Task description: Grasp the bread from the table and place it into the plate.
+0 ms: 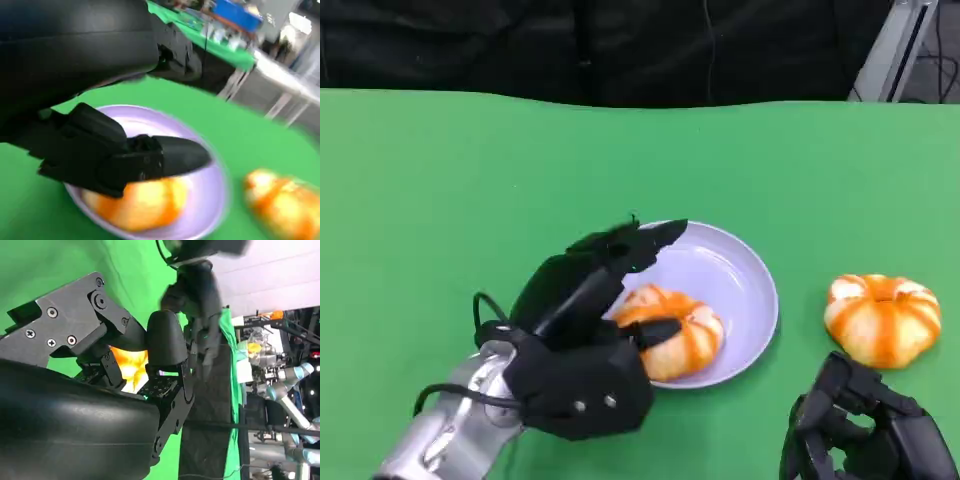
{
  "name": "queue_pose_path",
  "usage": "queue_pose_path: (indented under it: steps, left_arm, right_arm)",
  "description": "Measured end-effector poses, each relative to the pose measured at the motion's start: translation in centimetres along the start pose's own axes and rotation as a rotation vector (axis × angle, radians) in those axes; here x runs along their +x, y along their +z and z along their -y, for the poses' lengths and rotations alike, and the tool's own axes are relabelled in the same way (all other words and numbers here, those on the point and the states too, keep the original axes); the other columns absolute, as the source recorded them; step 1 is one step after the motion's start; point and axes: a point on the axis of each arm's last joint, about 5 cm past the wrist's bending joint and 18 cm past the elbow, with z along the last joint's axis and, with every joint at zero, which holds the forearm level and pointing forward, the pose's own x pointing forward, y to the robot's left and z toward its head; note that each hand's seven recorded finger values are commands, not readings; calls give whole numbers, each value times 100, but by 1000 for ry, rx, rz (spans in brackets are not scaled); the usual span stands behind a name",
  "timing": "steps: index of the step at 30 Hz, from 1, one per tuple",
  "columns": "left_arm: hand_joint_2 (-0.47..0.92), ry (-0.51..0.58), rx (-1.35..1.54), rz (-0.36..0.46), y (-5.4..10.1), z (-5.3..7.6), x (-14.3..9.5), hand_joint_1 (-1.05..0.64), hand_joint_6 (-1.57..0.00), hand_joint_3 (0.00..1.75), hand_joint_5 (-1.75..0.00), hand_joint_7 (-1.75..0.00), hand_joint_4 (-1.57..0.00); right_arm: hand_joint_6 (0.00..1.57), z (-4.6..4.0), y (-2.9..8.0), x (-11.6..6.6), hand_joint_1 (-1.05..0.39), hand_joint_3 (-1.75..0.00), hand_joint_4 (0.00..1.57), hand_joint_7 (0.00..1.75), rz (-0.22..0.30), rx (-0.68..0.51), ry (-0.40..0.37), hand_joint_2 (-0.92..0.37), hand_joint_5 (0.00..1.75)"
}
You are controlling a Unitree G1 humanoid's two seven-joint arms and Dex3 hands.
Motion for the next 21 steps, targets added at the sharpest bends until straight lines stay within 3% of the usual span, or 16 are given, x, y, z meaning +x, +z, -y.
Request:
queue_pose_path:
  steps: [2,4,5,7,8,11,16,21]
  left_arm:
    - [69,6,-140,-9,-9,-50,-72,-4,-124,93,-92,-14,-97]
    - [62,-12,-268,-18,-20,-84,-145,-5,-131,108,-110,-16,-96]
    - [55,-27,-308,-21,-23,-96,-170,-11,-126,118,-136,-52,-91]
    - [48,-38,-401,-19,-30,-128,-242,-17,-95,129,-163,-127,-85]
    - [45,-40,-453,-16,-33,-141,-288,-17,-88,134,-169,-142,-84]
    - [44,-49,-619,-22,-47,-145,-493,-14,-81,139,-174,-159,-86]
    - [52,-47,-867,-76,-75,-187,-822,-12,-79,128,-175,-172,-91]
    - [55,-77,-1018,-134,-134,-272,-1178,-12,-81,119,-175,-175,-93]
  right_arm:
    - [69,3,1,3,-13,-123,84,167,1,-1,0,-56,175]
    - [69,7,0,1,-13,-123,85,167,-2,-2,-2,-56,175]
    - [69,8,-1,1,-13,-123,85,167,-3,-2,-3,-55,175]
    - [69,7,0,8,-14,-123,84,166,-3,-2,-1,-55,175]
    - [69,9,-1,11,-14,-123,84,166,-2,-2,-1,-55,175]
    - [69,16,-2,13,-14,-123,84,166,-3,-4,-3,-55,175]
    - [68,23,0,29,-14,-121,83,165,-1,-4,3,-56,175]
    - [69,42,-10,32,-13,-122,83,164,-5,-8,4,-56,175]
